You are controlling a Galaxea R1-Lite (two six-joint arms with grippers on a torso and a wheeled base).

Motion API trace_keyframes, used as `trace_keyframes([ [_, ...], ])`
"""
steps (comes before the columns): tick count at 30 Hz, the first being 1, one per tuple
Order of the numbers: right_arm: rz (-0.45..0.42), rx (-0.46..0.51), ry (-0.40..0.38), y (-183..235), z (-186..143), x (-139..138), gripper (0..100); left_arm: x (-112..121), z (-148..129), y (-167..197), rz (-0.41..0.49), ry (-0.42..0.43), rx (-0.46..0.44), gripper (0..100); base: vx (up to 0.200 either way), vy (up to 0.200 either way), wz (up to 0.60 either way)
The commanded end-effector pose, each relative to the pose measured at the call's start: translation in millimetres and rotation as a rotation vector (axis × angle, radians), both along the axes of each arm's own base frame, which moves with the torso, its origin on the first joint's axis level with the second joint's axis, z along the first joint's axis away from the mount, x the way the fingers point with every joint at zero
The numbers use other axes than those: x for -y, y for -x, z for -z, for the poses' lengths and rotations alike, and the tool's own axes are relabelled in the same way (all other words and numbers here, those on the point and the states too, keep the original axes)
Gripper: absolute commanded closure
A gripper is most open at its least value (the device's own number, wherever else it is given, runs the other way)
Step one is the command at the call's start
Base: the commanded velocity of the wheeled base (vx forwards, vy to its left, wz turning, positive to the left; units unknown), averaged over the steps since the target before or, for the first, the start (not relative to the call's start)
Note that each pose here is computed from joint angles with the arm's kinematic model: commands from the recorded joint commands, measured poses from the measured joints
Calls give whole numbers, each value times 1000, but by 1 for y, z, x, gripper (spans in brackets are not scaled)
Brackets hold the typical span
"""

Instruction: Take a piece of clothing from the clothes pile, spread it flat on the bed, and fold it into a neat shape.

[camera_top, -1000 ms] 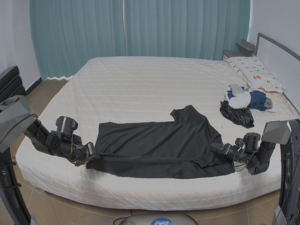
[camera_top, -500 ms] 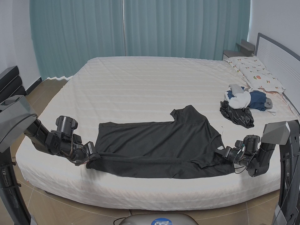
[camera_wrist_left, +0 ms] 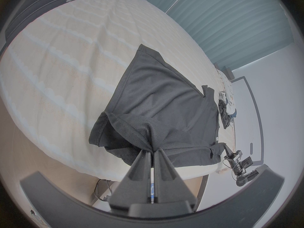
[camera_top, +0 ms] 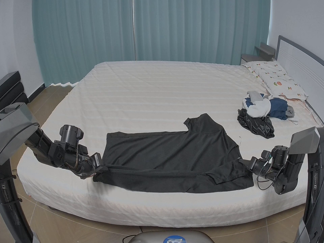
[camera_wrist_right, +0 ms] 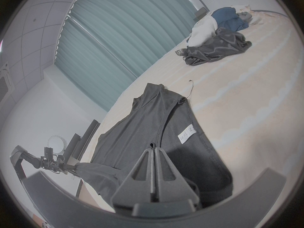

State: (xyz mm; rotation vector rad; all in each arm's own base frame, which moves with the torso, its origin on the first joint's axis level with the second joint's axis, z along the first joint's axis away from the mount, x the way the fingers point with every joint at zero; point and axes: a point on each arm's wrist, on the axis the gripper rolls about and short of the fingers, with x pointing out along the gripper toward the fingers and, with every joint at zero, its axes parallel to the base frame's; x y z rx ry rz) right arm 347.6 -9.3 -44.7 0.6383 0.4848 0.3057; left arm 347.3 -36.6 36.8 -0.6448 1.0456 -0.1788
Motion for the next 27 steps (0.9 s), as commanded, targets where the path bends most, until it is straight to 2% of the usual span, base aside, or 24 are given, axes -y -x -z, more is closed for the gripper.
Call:
trace_keyframes([
  [1,17,26,-14,13,-23,4,100,0,-15,6,-1,4,27,100,0,0,0],
  [6,24,23,-28,33,-42,3,100,-1,-34,16,-1,2,31,100,0,0,0],
  [10,30,26,-40,46,-50,2,100,-2,-35,22,1,0,3,100,0,0,0],
  [17,36,20,-66,68,-69,0,100,-5,-20,42,-3,-6,-74,100,0,0,0],
  [27,9,-23,-70,90,-72,-2,100,-12,-5,60,-17,-14,-152,100,0,0,0],
])
